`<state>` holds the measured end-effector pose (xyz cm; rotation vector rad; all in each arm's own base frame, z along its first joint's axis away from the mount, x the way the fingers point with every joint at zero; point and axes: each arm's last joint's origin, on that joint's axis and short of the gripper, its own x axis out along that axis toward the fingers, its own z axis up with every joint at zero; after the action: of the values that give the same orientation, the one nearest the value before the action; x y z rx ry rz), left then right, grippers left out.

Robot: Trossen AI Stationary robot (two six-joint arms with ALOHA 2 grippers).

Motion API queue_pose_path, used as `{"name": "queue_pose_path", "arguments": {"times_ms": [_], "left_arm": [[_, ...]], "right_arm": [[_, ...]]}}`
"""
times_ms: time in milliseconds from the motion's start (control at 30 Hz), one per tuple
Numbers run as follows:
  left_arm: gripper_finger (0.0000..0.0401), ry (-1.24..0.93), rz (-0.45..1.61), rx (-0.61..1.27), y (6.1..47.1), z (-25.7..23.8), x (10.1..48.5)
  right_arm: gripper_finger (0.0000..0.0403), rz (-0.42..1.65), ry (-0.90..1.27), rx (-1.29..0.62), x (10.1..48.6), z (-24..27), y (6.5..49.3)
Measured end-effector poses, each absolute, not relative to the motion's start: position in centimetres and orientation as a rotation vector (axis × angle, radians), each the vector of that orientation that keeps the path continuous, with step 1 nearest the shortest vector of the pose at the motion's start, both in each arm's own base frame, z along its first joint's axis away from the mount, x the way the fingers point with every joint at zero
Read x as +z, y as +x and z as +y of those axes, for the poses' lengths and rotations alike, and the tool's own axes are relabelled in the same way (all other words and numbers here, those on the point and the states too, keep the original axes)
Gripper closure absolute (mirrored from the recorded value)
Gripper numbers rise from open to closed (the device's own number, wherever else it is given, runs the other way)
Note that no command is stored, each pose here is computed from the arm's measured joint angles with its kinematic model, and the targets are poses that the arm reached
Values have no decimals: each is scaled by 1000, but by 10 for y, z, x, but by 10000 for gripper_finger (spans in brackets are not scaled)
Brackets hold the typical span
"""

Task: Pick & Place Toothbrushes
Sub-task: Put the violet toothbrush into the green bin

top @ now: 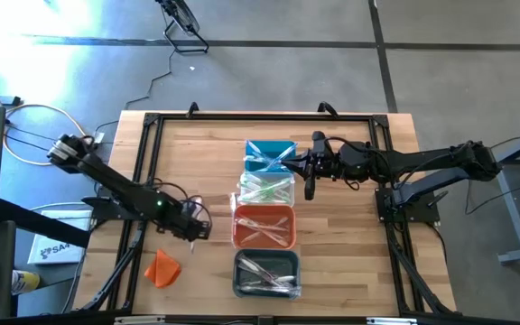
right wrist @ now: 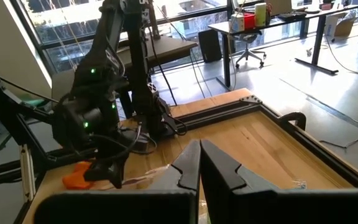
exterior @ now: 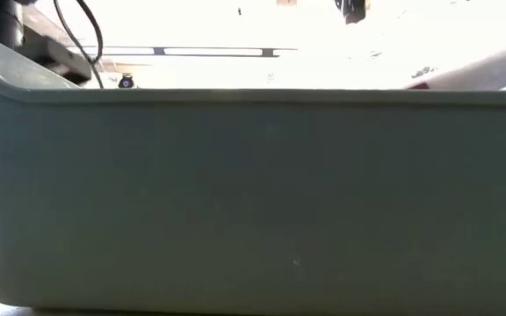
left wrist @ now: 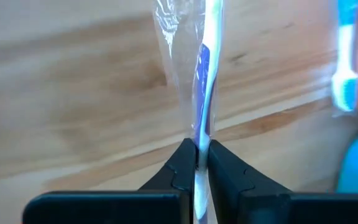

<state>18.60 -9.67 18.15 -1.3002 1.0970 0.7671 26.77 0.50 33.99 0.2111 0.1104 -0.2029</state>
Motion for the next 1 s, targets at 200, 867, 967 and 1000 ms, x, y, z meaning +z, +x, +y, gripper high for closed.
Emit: {"name": "queue_pose_path", "arguments": {"times_ms": [200,867,967,1000], "left_arm": [[381,-1261,943,670,174,-87,206],[381,-913,426,329,174,-69,263],[382,-878,369,326,180,-61,268],[382,-862,354,324,182,-58,270]], "right_arm": [[398,93,214,-201,342,5,268],[398,-25,231,-180,353,5,268],[398,-41,237,-177,355,5,268],[398,-46,240,-169,355,6,268]]}}
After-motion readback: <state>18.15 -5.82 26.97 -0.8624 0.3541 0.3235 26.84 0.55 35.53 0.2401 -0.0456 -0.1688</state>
